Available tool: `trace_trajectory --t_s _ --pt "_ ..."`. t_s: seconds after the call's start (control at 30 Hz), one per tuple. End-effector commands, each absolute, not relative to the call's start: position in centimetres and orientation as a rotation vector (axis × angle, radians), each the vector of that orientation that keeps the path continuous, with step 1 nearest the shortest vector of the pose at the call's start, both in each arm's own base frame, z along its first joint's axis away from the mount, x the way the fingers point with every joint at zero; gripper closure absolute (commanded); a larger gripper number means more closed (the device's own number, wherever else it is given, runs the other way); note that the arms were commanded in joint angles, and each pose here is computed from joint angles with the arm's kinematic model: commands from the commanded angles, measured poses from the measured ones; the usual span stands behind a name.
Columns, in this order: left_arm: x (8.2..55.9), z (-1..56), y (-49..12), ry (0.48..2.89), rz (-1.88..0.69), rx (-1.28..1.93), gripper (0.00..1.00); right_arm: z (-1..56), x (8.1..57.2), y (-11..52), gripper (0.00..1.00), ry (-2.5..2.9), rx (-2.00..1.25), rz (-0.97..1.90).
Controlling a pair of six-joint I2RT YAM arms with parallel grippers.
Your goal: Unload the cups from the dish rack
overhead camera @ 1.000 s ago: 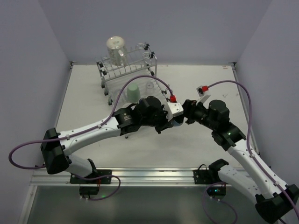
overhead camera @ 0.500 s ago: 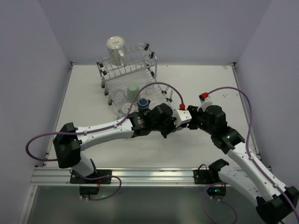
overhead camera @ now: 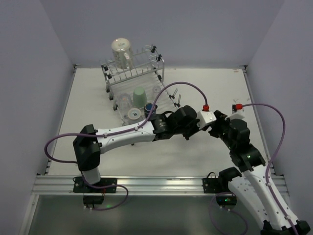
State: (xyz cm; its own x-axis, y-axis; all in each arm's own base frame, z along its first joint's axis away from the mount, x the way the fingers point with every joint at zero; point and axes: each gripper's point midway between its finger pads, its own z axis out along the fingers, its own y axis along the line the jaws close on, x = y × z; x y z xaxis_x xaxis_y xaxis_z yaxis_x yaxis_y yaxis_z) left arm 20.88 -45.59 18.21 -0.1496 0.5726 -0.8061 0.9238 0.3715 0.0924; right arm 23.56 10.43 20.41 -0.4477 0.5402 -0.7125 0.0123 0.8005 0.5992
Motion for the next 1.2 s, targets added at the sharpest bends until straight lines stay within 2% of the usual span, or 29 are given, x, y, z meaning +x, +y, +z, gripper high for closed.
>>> trace_trajectory --t_s 0.0,0.13,0.3,0.4,0.5,0.77,1.0,1.17 --pt "22.9 16.3 -42.5 1.982 -0.385 1.264 1.00 26.7 26.2 3.2 0.25 1.662 0.675 0.411" --pt "24.2 15.5 -42.1 2.035 -0.405 1.178 1.00 30.2 25.8 2.3 0.14 1.577 0.674 0.463" --pt "25.2 15.8 -42.5 2.052 -0.410 1.133 1.00 33.1 24.4 7.3 0.12 1.613 0.508 0.760" --pt "24.6 15.5 -43.5 2.037 -0.461 1.202 1.00 31.7 25.3 5.5 0.16 1.609 0.574 0.655" --pt "24.8 14.5 -43.3 2.088 -0.391 1.265 1.00 30.6 25.2 4.0 0.19 1.593 0.630 0.580" --pt "23.7 12.5 -43.6 2.157 -0.386 1.393 1.00 32.5 23.9 1.1 0.19 1.485 0.665 0.441" --pt "23.1 10.2 -43.9 2.212 -0.354 1.453 1.00 33.1 23.8 1.4 0.19 1.488 0.645 0.457" --pt "23.0 10.6 -44.8 2.204 -0.391 1.464 0.87 33.7 23.8 2.0 0.18 1.497 0.611 0.477"
